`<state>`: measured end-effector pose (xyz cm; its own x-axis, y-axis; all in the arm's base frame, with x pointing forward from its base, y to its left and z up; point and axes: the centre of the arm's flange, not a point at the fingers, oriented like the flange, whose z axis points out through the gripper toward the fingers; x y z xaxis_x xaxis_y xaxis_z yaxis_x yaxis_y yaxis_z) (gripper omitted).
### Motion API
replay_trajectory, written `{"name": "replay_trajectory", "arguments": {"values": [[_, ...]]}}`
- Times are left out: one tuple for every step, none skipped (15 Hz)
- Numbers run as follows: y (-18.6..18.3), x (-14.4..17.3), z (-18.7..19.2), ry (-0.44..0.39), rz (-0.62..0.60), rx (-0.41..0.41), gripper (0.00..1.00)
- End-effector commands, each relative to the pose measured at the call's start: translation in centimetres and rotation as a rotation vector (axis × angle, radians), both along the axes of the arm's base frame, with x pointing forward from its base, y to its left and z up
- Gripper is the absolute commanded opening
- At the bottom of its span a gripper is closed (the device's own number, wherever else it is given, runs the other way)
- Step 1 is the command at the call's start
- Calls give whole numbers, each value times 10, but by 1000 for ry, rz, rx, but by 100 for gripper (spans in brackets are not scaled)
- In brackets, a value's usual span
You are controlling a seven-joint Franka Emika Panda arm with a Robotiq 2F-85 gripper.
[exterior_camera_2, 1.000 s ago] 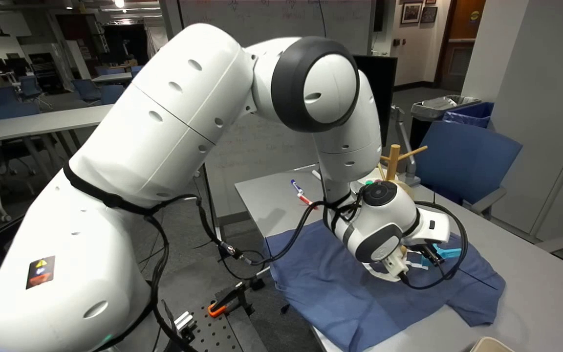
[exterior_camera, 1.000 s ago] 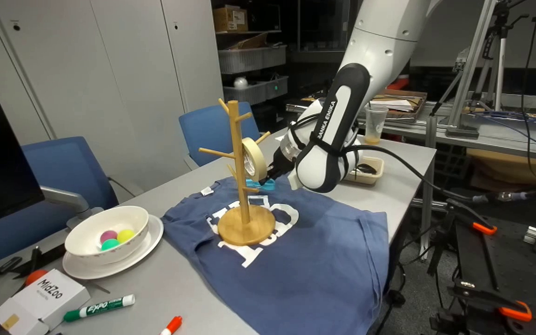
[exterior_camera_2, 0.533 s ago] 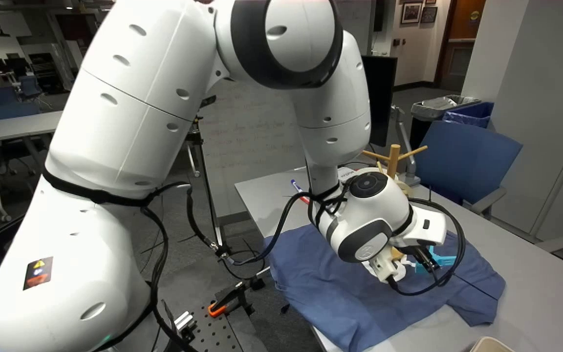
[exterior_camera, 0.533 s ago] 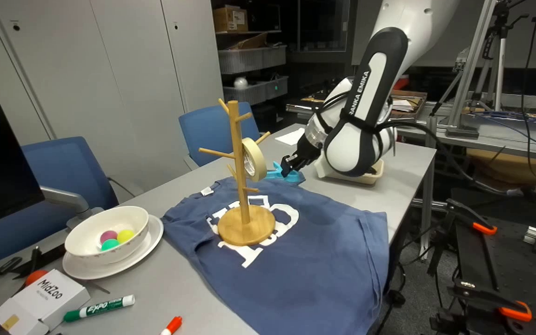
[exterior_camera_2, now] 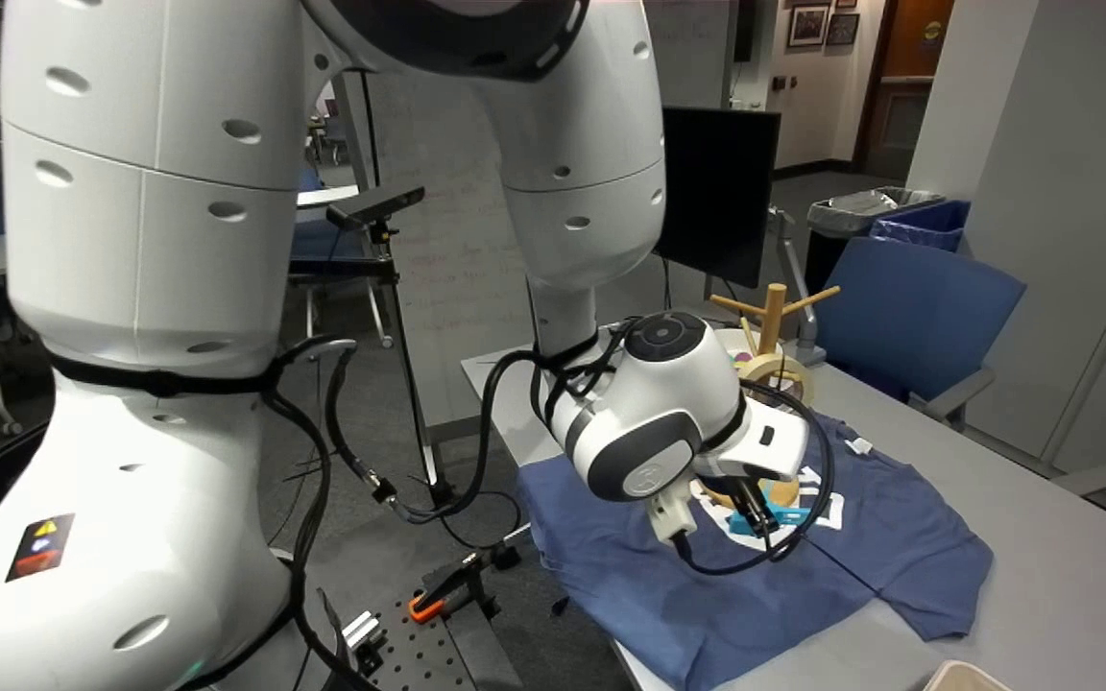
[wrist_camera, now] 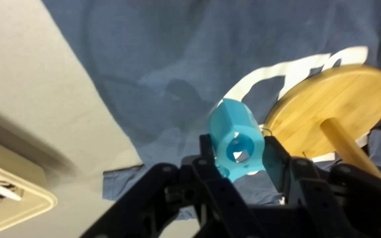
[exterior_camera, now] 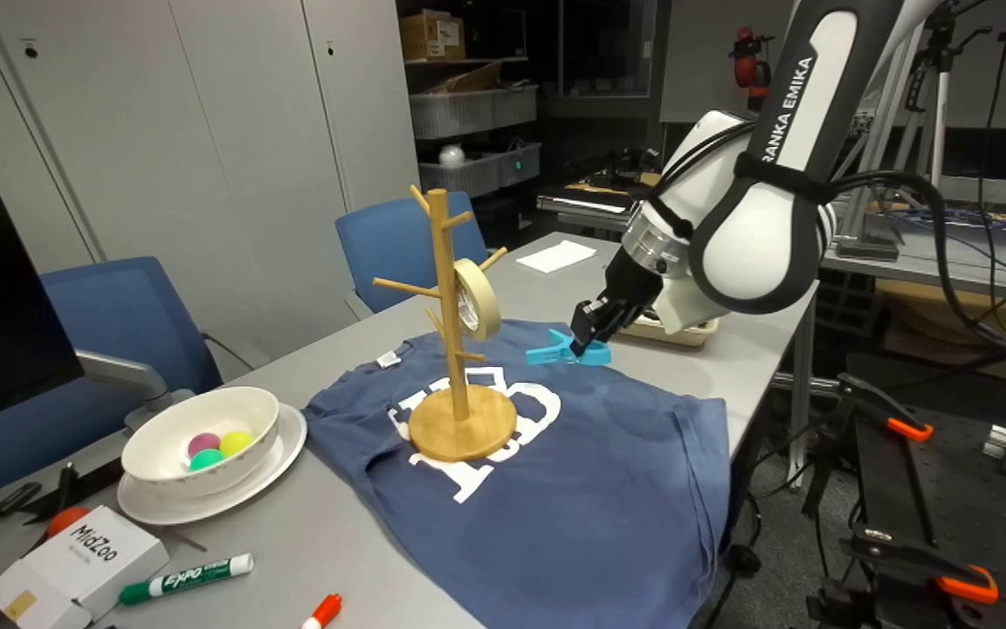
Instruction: Hang the blue peg on the opposite side of the wooden rack
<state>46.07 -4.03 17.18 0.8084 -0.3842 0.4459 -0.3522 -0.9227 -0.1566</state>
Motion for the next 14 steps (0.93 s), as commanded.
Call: {"name": "replay_trajectory", "arguments": {"values": [[22, -28, 11, 73, 27, 106, 17], [30, -30, 9, 90, 42, 122, 17], [37, -32, 6, 107, 53, 140, 17], [44, -33, 4, 121, 61, 156, 17], [50, -34, 2, 129, 67, 170, 17], [55, -33, 0, 130, 73, 181, 17], [58, -31, -2, 127, 76, 188, 17], [61, -27, -3, 118, 79, 195, 17], [64, -24, -4, 112, 82, 202, 17], [67, -21, -5, 103, 86, 209, 17], [69, -19, -6, 97, 89, 213, 17], [73, -16, -8, 88, 96, 212, 17], [76, -15, -9, 82, 103, 214, 17], [79, -13, -11, 82, 108, 221, 17]]}}
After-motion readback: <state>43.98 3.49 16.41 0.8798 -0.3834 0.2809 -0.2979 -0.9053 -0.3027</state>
